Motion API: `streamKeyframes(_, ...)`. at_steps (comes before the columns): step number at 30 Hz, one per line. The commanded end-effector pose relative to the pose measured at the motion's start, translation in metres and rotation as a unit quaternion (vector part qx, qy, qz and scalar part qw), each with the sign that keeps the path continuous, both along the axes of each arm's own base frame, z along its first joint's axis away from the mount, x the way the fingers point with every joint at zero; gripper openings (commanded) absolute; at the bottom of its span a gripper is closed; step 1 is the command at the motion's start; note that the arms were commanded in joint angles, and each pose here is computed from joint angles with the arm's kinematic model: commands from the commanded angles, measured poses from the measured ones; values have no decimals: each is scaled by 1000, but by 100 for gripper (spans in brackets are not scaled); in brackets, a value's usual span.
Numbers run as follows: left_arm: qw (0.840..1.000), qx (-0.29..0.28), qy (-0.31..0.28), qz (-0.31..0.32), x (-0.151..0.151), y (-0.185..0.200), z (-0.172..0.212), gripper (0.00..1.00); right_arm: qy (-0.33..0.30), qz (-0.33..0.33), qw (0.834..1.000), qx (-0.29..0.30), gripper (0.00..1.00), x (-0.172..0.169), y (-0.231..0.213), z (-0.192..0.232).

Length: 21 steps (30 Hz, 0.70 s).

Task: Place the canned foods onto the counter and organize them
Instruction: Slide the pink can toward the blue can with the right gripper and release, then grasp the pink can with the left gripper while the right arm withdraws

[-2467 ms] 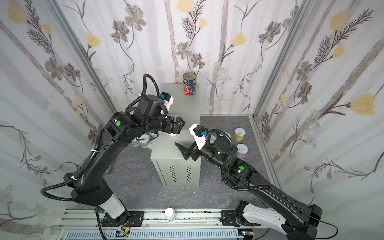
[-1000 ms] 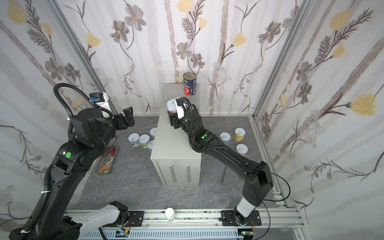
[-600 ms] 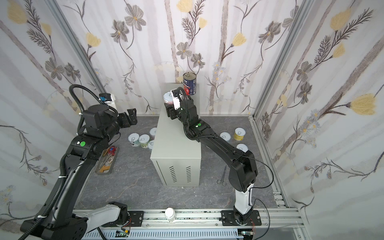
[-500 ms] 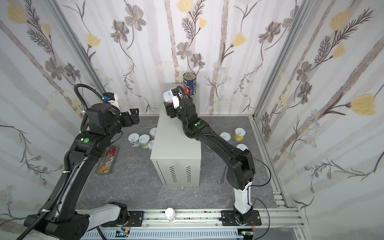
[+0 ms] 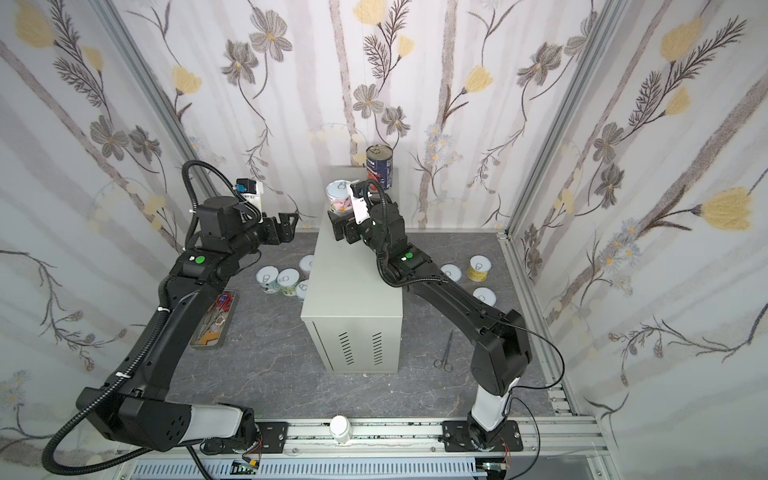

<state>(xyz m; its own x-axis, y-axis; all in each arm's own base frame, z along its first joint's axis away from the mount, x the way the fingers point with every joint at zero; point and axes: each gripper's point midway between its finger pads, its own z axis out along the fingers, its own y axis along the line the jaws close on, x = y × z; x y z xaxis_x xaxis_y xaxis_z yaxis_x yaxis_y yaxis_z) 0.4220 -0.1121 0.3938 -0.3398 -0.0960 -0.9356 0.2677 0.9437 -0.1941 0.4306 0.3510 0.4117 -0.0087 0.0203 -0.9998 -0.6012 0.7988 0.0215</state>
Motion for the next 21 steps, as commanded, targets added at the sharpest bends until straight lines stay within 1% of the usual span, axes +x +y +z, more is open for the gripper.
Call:
streamKeyframes(1, 997, -23, -28, -65, 4, -24, 11, 88, -9, 0, 1000, 1, 100, -19, -14, 12)
streamKeyframes(2, 996, -26, -28, -81, 3, -30, 9, 87, -11, -8, 1000, -3, 100, -24, -22, 12)
streamKeyframes(3, 994, -27, -27, -100, 1, -37, 6, 86, -21, -19, 1000, 2, 100, -33, -34, 22)
streamKeyframes(5, 991, -15, -20, -132, -1, -51, -3, 86, -29, -51, 998, -3, 100, -42, -59, 26)
streamKeyframes(7, 989, 3, -20, -147, -4, -60, -7, 88, -36, -87, 996, -3, 100, -49, -88, 31)
streamKeyframes(10, 986, 17, -27, -161, -7, -72, -8, 90, -39, -119, 992, 1, 100, -53, -122, 34)
streamKeyframes(15, 986, 27, -50, -157, -1, -85, -3, 89, -31, -169, 985, 6, 100, -46, -169, 23)
streamKeyframes(21, 989, 34, -66, -127, 23, -90, 0, 83, -21, -192, 981, 14, 100, -37, -194, 6)
